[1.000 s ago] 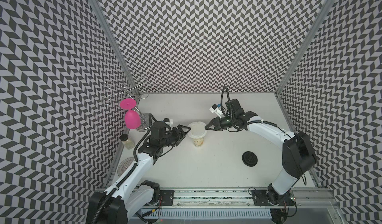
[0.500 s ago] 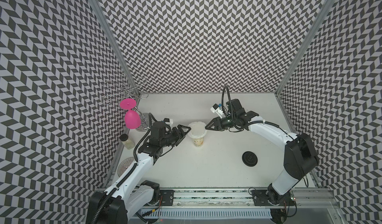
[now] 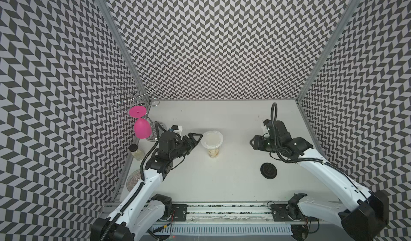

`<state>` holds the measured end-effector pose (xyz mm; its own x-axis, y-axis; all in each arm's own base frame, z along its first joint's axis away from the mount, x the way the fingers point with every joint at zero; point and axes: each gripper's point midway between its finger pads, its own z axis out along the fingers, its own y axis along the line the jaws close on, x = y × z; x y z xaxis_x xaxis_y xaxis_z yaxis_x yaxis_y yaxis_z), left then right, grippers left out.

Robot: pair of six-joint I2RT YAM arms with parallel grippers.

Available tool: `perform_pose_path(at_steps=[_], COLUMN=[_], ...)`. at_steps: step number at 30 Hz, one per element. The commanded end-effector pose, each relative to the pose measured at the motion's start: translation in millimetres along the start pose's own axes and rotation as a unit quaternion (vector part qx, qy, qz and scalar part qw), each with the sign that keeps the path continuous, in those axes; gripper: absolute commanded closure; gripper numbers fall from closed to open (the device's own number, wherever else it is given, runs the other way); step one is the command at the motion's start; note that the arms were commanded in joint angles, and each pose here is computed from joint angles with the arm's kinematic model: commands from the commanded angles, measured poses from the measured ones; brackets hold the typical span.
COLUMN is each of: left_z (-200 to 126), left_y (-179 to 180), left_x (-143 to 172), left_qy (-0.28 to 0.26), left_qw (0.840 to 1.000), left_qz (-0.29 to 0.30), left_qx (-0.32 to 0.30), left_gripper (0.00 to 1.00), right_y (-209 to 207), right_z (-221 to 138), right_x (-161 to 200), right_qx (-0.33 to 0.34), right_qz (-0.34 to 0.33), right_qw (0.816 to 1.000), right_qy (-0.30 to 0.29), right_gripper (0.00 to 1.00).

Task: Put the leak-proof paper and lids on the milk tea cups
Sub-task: Pick up the cup lid from the center of the board.

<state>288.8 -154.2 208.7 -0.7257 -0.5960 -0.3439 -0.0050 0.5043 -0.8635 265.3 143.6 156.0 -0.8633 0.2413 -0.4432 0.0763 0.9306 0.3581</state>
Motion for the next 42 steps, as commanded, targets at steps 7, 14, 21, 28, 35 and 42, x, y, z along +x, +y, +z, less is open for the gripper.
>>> perform_pose_path(at_steps=[7, 14, 21, 28, 35, 42], left_z=[-7, -12, -13, -14, -14, -15], left_y=[8, 7, 7, 6, 5, 5], left_x=[-12, -13, -12, -13, -14, -14], left_qy=[-0.036, -0.039, -0.036, -0.037, -0.036, -0.037], left_qw=[0.999, 0.999, 0.999, 0.999, 0.999, 0.999], left_qz=[0.006, 0.010, 0.009, 0.010, 0.013, 0.013], left_qx=[-0.026, -0.026, -0.024, -0.023, -0.024, -0.023], left_gripper=[0.22, 0.22, 0.22, 0.22, 0.22, 0.22], right_y=[-86, -89, -102, -112, -118, -118], right_z=[8, 26, 35, 46, 54, 61], right_x=[61, 77, 77, 82, 85, 89], right_qx=[0.170, 0.168, 0.184, 0.197, 0.199, 0.195], right_qz=[0.154, 0.168, 0.166, 0.164, 0.166, 0.162], right_qw=[0.973, 0.969, 0.968, 0.965, 0.964, 0.964], right_qy=[0.037, 0.065, 0.047, 0.054, 0.060, 0.080], right_gripper=[0.03, 0.04, 0.11, 0.12, 0.20, 0.21])
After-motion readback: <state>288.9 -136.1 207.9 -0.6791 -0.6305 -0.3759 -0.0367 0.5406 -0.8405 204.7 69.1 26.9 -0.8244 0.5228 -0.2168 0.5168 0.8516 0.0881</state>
